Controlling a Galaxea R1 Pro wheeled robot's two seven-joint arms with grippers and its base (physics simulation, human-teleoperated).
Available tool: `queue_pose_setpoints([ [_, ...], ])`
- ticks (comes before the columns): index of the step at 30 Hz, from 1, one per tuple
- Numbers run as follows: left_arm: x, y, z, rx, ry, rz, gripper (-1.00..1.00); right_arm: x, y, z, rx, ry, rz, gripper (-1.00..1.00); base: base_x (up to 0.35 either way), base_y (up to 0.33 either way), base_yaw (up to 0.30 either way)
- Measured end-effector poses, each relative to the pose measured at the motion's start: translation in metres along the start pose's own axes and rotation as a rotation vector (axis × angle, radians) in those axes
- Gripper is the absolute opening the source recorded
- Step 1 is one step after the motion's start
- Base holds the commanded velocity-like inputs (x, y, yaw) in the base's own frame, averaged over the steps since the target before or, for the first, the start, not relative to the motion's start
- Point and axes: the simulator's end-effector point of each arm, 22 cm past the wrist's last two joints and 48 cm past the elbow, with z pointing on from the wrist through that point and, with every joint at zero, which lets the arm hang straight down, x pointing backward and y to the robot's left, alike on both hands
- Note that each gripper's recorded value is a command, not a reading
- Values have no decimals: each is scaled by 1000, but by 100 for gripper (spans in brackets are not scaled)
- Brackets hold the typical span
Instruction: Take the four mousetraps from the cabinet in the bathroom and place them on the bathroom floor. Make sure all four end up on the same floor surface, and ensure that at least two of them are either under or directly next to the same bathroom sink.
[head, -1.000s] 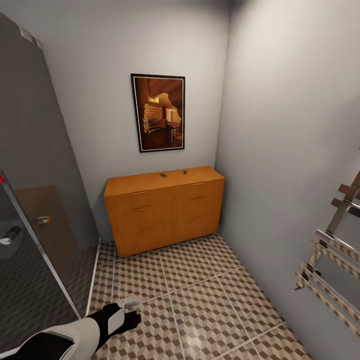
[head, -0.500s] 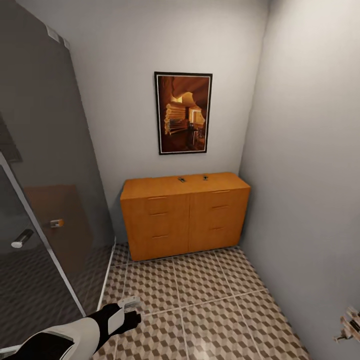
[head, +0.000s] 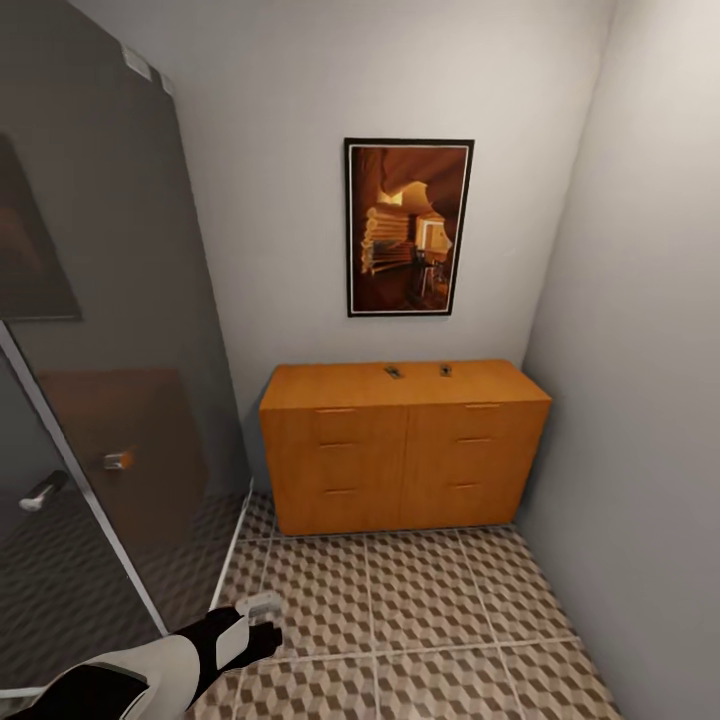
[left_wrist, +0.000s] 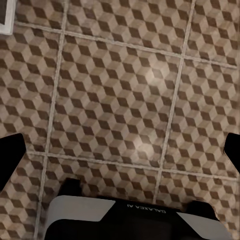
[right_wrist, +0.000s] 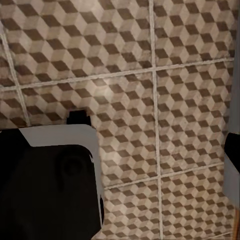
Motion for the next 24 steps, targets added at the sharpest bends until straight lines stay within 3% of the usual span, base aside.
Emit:
queue_pose_setpoints([
  [24, 0, -2, 0, 2, 0, 2, 100, 0, 0, 0, 0, 0, 0, 100, 318, -181, 18],
])
